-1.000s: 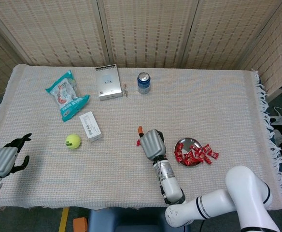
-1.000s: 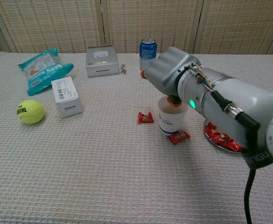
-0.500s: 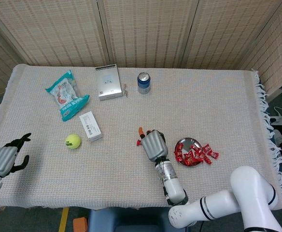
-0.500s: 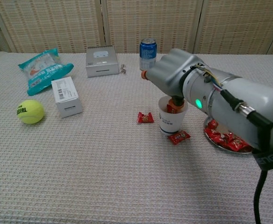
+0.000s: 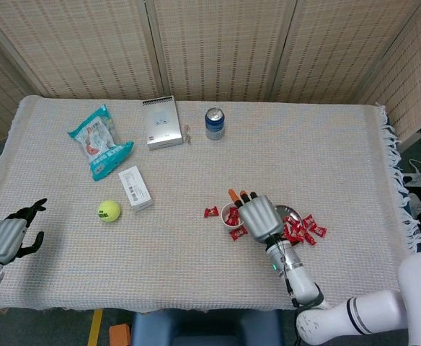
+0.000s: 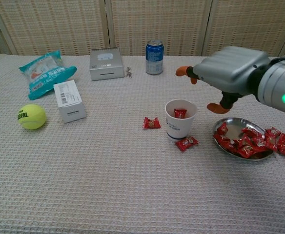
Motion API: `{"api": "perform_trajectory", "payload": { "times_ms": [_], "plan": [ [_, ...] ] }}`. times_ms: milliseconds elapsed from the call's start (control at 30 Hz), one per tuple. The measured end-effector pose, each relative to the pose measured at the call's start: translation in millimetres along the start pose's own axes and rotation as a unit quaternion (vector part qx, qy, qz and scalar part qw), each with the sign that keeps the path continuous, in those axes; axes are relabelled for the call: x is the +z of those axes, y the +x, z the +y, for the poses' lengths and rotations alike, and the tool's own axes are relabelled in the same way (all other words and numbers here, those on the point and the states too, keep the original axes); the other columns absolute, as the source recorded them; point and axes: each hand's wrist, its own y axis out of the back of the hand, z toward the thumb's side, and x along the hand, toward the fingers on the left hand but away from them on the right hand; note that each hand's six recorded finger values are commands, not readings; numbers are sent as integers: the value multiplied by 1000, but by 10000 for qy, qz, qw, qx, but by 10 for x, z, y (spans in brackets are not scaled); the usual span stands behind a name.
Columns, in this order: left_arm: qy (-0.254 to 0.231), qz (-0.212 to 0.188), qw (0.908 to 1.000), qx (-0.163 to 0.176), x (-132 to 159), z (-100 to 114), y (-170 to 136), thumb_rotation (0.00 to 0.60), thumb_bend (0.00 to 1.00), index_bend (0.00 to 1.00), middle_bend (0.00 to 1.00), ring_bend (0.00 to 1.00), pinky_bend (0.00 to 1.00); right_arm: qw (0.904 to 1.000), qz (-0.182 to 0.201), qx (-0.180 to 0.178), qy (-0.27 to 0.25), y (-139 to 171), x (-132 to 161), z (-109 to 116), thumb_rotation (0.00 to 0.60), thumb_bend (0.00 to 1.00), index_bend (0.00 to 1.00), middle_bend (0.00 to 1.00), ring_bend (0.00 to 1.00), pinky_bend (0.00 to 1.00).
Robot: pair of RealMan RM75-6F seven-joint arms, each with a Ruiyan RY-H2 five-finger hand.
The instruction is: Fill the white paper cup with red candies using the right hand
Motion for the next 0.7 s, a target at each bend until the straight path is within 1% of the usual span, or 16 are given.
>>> {"api": "perform_trajectory", "payload": {
  "times_ms": [67, 133, 200, 300, 400, 533, 633, 700],
  "plan": [
    [23, -4, 10000, -20, 12, -15, 5, 600, 531, 23, 176, 174, 288, 10000, 51, 41, 75, 127, -80, -106, 600, 314, 204, 257, 365, 868],
    [41, -5, 10000, -27, 23, -26, 7, 600, 531, 23, 176, 174, 288, 9997, 81, 137, 159, 288, -168, -247, 600, 314, 232, 274, 372, 868],
    [59, -6, 10000, -31, 32, -36, 10, 600, 532, 23, 176, 174, 289, 9994, 54, 251, 246, 438, -249, -384, 600, 314, 231, 277, 372, 868],
    [94, -22, 9999, -67, 49, -60, 16, 600, 531, 22, 176, 174, 288, 9982, -73, 450, 377, 578, -346, -557, 600, 314, 190, 277, 373, 869],
    [113, -36, 9999, -92, 66, -78, 19, 600, 531, 22, 176, 174, 288, 9973, -183, 578, 426, 587, -404, -653, 600, 314, 164, 277, 372, 869],
    [112, -16, 9999, -77, 60, -72, 21, 600, 531, 22, 176, 174, 288, 9962, -272, 718, 413, 536, -440, -742, 600, 312, 89, 277, 352, 866],
    [120, -13, 9999, -77, 57, -71, 25, 600, 531, 23, 176, 174, 288, 9947, -380, 878, 389, 501, -486, -828, 600, 295, 62, 272, 321, 840],
    [119, -13, 9999, -82, 57, -73, 26, 600, 531, 23, 176, 174, 288, 9940, -419, 941, 377, 486, -501, -866, 600, 264, 42, 256, 288, 787]
  ]
}}
